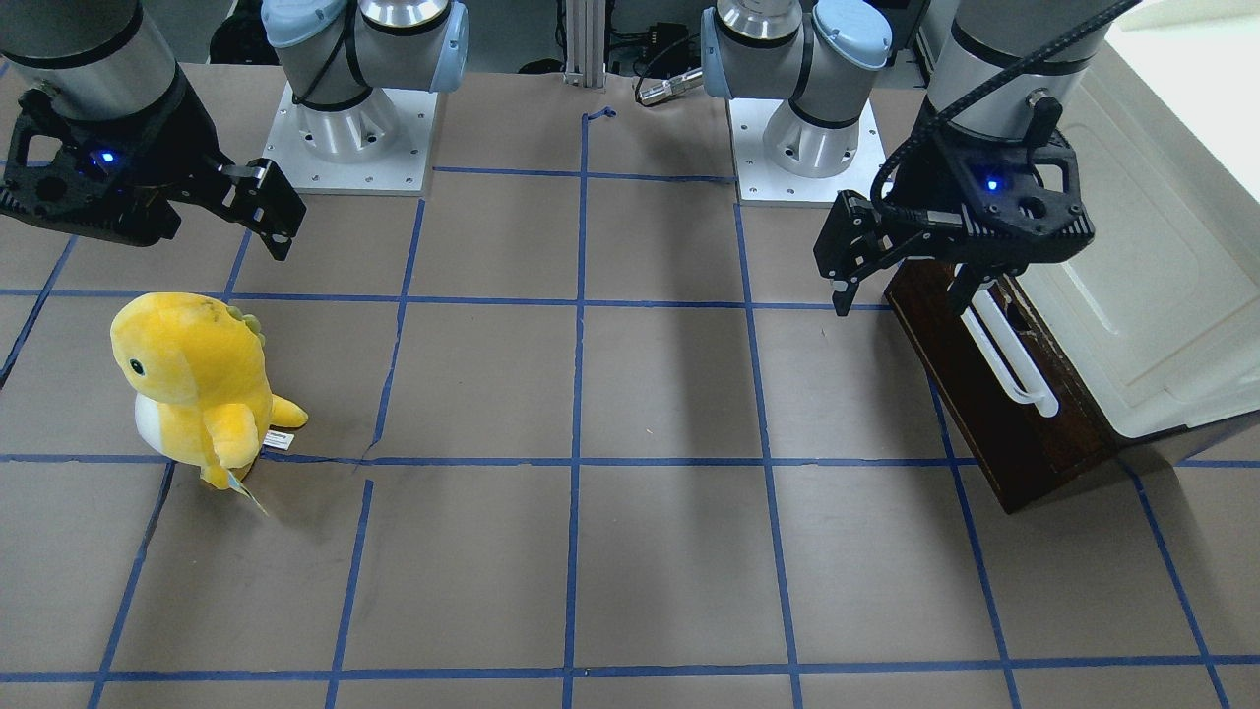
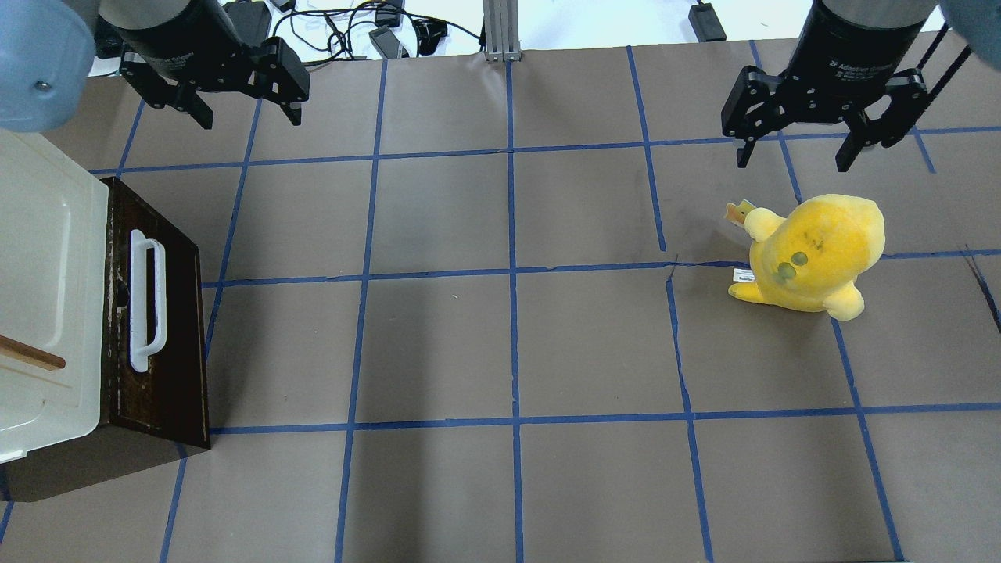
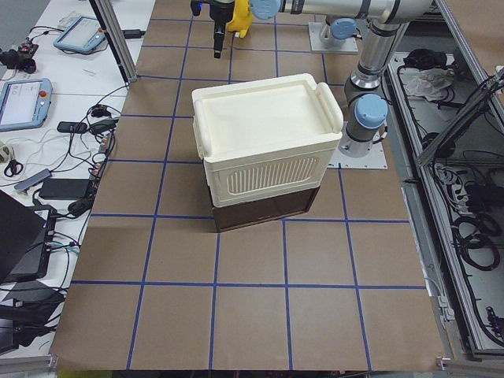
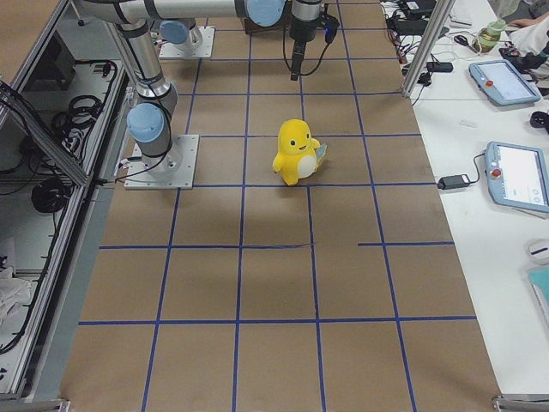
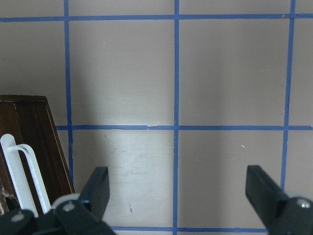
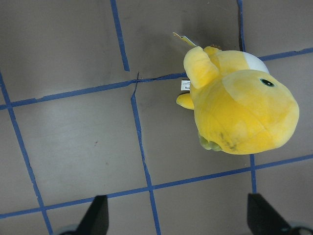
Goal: Pull drawer sideways
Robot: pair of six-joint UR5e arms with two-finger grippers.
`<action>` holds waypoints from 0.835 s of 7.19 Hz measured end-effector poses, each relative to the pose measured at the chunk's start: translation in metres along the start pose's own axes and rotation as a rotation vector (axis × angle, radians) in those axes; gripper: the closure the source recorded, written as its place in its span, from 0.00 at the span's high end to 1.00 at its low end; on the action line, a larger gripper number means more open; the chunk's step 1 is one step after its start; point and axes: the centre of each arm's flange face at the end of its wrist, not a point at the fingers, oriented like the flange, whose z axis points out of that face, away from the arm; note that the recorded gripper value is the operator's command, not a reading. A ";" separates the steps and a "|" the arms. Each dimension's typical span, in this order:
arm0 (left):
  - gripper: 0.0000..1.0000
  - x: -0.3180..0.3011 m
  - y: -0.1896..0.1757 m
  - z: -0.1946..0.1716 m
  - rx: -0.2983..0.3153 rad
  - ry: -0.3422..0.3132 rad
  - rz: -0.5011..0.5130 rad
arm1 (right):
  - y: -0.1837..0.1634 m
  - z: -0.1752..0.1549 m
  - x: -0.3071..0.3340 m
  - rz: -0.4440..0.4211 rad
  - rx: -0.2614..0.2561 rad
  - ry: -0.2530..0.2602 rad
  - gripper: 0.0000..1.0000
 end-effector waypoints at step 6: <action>1.00 0.003 0.005 0.009 -0.020 0.007 0.004 | 0.000 0.000 0.000 0.000 0.000 0.000 1.00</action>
